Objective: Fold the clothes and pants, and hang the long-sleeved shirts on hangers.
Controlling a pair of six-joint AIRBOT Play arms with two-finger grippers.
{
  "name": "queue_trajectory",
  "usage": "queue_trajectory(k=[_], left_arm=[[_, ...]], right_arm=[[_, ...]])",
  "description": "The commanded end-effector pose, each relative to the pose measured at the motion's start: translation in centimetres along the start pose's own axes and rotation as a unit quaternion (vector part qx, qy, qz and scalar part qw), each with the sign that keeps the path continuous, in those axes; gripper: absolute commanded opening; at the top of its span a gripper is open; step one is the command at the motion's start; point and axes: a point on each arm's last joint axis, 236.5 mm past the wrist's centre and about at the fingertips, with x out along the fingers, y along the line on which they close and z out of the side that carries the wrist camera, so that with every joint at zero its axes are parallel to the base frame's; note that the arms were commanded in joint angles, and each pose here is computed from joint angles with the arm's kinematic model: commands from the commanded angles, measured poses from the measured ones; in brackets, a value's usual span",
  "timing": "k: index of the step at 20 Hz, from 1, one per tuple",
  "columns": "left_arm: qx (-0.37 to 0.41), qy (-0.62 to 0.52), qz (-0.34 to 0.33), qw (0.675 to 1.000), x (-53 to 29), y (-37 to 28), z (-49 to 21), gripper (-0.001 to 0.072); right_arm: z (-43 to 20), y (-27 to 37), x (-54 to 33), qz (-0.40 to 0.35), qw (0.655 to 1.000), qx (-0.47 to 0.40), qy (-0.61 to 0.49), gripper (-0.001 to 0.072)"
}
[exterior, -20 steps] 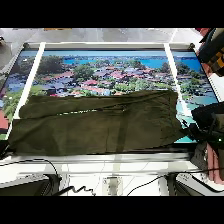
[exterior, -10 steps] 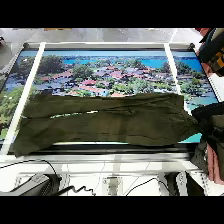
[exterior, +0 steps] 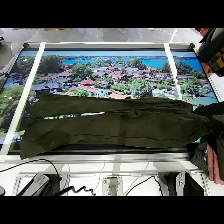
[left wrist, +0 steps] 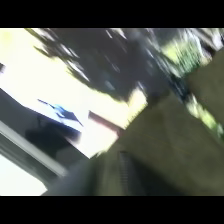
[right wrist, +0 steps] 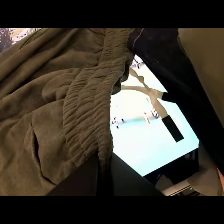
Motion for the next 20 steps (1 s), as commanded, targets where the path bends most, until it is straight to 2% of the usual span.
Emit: queue_trajectory(k=[1, 5, 14, 15, 18, 19, 20], left_arm=[[-0.003, 0.081, 0.018, 0.997, 2.2, 1.4, -5.1, 0.0557], [-0.002, 0.186, 0.010, 0.982, 5.3, 2.6, -11.3, 0.0541], [-0.008, 0.300, -0.047, 0.953, 9.1, 2.4, -16.6, 0.0541], [-0.008, 0.306, -0.049, 0.951, 9.2, 2.4, -16.8, 0.0493], [0.002, 0.321, -0.059, 0.945, 8.5, 2.1, -17.4, 0.0079], [0.011, 0.325, -0.068, 0.943, 8.2, 1.8, -17.5, 0.0035], [0.021, 0.326, -0.077, 0.942, 7.7, 1.5, -17.2, 0.0035]], right_arm=[[0.1, 0.0, -0.1, -0.001, 1.000, 0.004, -0.001, 0.0030], [0.1, 0.1, -0.1, 0.001, 1.000, 0.005, -0.001, 0.0030], [0.2, 0.2, -0.1, 0.004, 1.000, 0.007, -0.002, 0.0030], [0.2, 0.4, -0.1, 0.007, 1.000, 0.008, -0.003, 0.0030], [0.4, 0.7, -0.1, 0.014, 1.000, 0.011, -0.006, 0.0030], [0.4, 0.7, -0.1, 0.014, 1.000, 0.011, -0.006, 0.0030], [0.4, 0.7, -0.1, 0.014, 1.000, 0.010, -0.007, 0.0031]])
